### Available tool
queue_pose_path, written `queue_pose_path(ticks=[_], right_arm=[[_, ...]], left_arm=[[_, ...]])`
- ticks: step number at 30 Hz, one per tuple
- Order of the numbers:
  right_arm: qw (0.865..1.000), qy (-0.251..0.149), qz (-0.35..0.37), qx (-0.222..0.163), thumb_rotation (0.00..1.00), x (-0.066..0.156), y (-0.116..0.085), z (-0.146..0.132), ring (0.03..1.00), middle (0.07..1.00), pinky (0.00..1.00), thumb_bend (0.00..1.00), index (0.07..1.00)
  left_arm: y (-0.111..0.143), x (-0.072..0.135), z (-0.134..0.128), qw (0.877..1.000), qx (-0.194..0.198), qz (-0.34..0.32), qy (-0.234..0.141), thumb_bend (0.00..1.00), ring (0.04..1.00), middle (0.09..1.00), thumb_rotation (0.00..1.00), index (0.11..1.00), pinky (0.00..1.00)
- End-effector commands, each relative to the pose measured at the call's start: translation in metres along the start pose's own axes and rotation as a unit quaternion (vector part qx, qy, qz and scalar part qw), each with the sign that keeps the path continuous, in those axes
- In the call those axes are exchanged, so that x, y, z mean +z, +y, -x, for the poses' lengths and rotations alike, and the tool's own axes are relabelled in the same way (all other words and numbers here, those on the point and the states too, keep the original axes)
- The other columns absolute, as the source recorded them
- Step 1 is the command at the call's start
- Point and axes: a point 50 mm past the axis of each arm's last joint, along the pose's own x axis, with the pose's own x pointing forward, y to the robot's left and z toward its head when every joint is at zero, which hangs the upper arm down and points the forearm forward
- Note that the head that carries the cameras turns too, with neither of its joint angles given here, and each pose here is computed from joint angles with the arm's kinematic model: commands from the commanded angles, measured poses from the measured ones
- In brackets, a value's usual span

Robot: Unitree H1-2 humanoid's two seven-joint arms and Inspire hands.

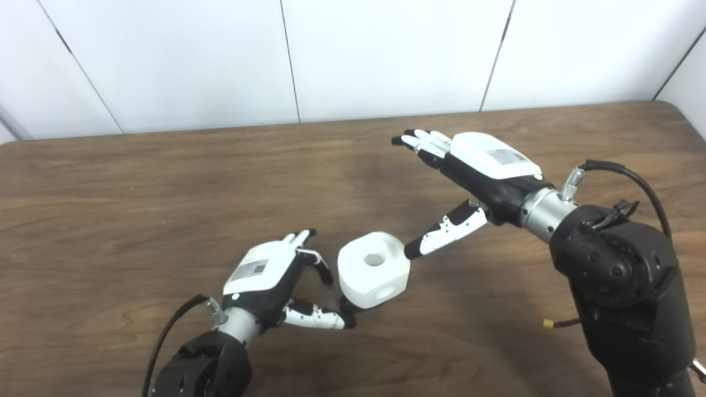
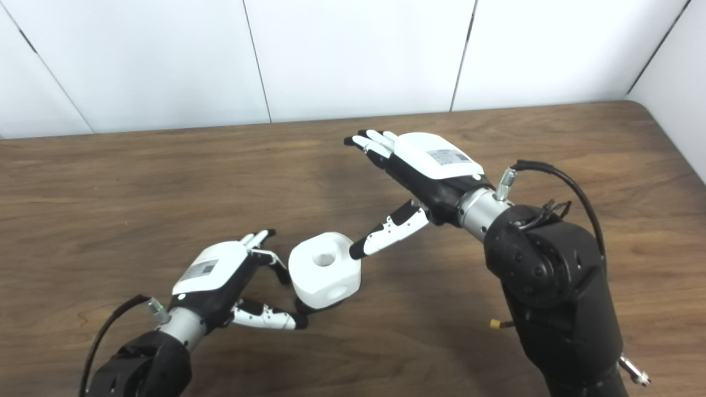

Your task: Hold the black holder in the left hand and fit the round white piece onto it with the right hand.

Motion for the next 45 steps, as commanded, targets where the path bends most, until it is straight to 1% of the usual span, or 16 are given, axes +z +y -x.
queue_pose_path(ticks=[1, 8, 12, 18, 23, 25, 27, 31, 33, 34, 36, 37, 40, 41, 43, 45], right_arm=[[0.999, -0.008, 0.011, -0.034, 0.53, 0.003, -0.016, 0.006, 1.0, 1.0, 0.89, 1.0, 0.983], [1.0, 0.015, 0.012, -0.014, 0.46, -0.004, -0.026, 0.016, 1.0, 0.996, 0.85, 1.0, 0.984], [1.0, 0.024, 0.016, -0.006, 0.46, -0.009, -0.028, 0.019, 1.0, 0.986, 0.83, 1.0, 0.975], [0.999, 0.036, 0.011, 0.018, 0.41, -0.019, -0.028, 0.021, 0.986, 0.967, 0.8, 1.0, 0.946], [0.999, 0.044, -0.02, 0.026, 0.37, -0.033, -0.032, 0.029, 0.983, 0.967, 0.83, 1.0, 0.935], [0.998, 0.05, -0.031, 0.027, 0.35, -0.04, -0.034, 0.033, 0.982, 0.967, 0.83, 1.0, 0.934], [0.997, 0.055, -0.039, 0.028, 0.28, -0.048, -0.036, 0.037, 0.975, 0.954, 0.82, 1.0, 0.918], [0.996, 0.071, -0.047, 0.027, 0.16, -0.063, -0.033, 0.045, 0.944, 0.916, 0.83, 0.97, 0.871], [0.995, 0.082, -0.053, 0.025, 0.13, -0.071, -0.028, 0.049, 0.926, 0.905, 0.83, 0.86, 0.862], [0.994, 0.089, -0.059, 0.024, 0.13, -0.075, -0.024, 0.051, 0.923, 0.903, 0.83, 0.84, 0.861], [0.993, 0.096, -0.067, 0.02, 0.19, -0.08, -0.018, 0.055, 0.903, 0.898, 0.79, 0.76, 0.864], [0.992, 0.103, -0.075, 0.017, 0.2, -0.083, -0.014, 0.058, 0.899, 0.898, 0.79, 0.75, 0.865], [0.988, 0.118, -0.1, 0.003, 0.26, -0.091, -0.001, 0.067, 0.887, 0.901, 0.78, 0.67, 0.875], [0.986, 0.12, -0.113, -0.001, 0.3, -0.094, 0.005, 0.071, 0.88, 0.905, 0.76, 0.65, 0.881], [0.984, 0.12, -0.131, -0.007, 0.45, -0.098, 0.012, 0.076, 0.876, 0.917, 0.76, 0.61, 0.896], [0.983, 0.116, -0.145, -0.016, 0.51, -0.101, 0.02, 0.083, 0.88, 0.92, 0.77, 0.59, 0.898]], left_arm=[[0.014, 0.003, 0.006, 0.999, 0.038, -0.011, 0.003, 1.0, 1.0, 1.0, 0.46, 1.0, 1.0], [0.03, 0.009, 0.02, 0.999, 0.051, -0.015, -0.006, 1.0, 1.0, 1.0, 0.47, 1.0, 1.0], [0.044, 0.012, 0.029, 0.998, 0.057, -0.014, -0.009, 1.0, 1.0, 0.997, 0.45, 1.0, 0.99], [0.058, 0.012, 0.037, 0.999, 0.045, -0.01, -0.023, 1.0, 1.0, 0.995, 0.48, 1.0, 0.99], [0.071, 0.003, 0.047, 0.997, 0.056, 0.043, -0.032, 1.0, 1.0, 0.995, 0.5, 1.0, 0.97], [0.075, -0.004, 0.053, 0.994, 0.072, 0.079, -0.025, 1.0, 1.0, 0.994, 0.5, 1.0, 0.92], [0.076, -0.013, 0.058, 0.99, 0.09, 0.103, -0.02, 1.0, 0.982, 0.98, 0.45, 0.985, 0.85], [0.073, -0.031, 0.065, 0.984, 0.128, 0.124, -0.016, 0.91, 0.962, 0.958, 0.4, 0.949, 0.82], [0.068, -0.04, 0.068, 0.978, 0.149, 0.146, -0.011, 0.79, 0.932, 0.936, 0.38, 0.916, 0.81], [0.065, -0.044, 0.069, 0.974, 0.16, 0.162, -0.007, 0.77, 0.927, 0.933, 0.38, 0.912, 0.81], [0.061, -0.05, 0.072, 0.966, 0.176, 0.188, -0.001, 0.65, 0.918, 0.933, 0.33, 0.901, 0.82], [0.058, -0.054, 0.073, 0.962, 0.183, 0.204, 0.003, 0.63, 0.917, 0.933, 0.32, 0.899, 0.82], [0.049, -0.065, 0.078, 0.949, 0.189, 0.251, 0.003, 0.5, 0.933, 0.954, 0.33, 0.918, 0.85], [0.045, -0.069, 0.08, 0.945, 0.188, 0.267, -0.001, 0.46, 0.946, 0.966, 0.32, 0.946, 0.88], [0.04, -0.074, 0.082, 0.94, 0.188, 0.285, -0.004, 0.39, 0.961, 0.977, 0.28, 0.985, 0.92], [0.034, -0.078, 0.086, 0.937, 0.191, 0.291, -0.002, 0.37, 0.962, 0.976, 0.3, 0.993, 0.92]])
